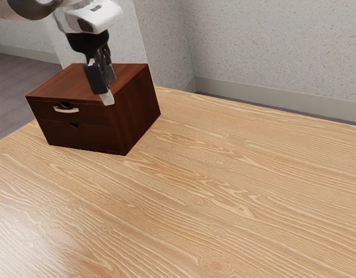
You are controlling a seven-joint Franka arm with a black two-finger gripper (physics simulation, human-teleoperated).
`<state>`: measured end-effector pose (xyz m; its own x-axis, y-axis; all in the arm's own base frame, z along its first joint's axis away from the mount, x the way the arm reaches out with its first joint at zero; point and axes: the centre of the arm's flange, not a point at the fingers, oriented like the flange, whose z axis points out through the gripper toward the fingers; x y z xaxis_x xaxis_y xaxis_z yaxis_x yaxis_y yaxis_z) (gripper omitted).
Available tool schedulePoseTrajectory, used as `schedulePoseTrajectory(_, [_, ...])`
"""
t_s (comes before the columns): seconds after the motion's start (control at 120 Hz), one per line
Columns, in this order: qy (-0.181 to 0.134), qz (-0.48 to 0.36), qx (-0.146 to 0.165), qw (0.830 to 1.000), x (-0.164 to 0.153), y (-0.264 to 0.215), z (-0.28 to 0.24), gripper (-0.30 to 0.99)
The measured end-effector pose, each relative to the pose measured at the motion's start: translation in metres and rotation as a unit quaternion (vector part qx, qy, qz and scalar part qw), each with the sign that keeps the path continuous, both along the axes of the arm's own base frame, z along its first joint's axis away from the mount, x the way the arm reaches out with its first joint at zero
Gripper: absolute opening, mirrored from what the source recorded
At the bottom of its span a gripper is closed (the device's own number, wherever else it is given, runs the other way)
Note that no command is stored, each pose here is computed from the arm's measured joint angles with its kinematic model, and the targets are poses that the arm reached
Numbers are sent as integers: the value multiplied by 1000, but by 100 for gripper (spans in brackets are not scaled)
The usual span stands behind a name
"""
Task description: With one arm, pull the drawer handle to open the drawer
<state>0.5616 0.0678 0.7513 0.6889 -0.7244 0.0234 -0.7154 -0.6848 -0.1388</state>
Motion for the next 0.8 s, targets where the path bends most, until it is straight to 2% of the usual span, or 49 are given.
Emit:
schedulePoseTrajectory(0.283, [19,32,0,999,10,19,-20,69])
schedulePoseTrajectory(0.467, [49,85,-15,995,-18,92,-38,69])
schedulePoseTrajectory(0.583, [48,73,-20,996,-37,123,-42,69])
schedulePoseTrajectory(0.8, [35,19,-3,999,-52,190,-53,69])
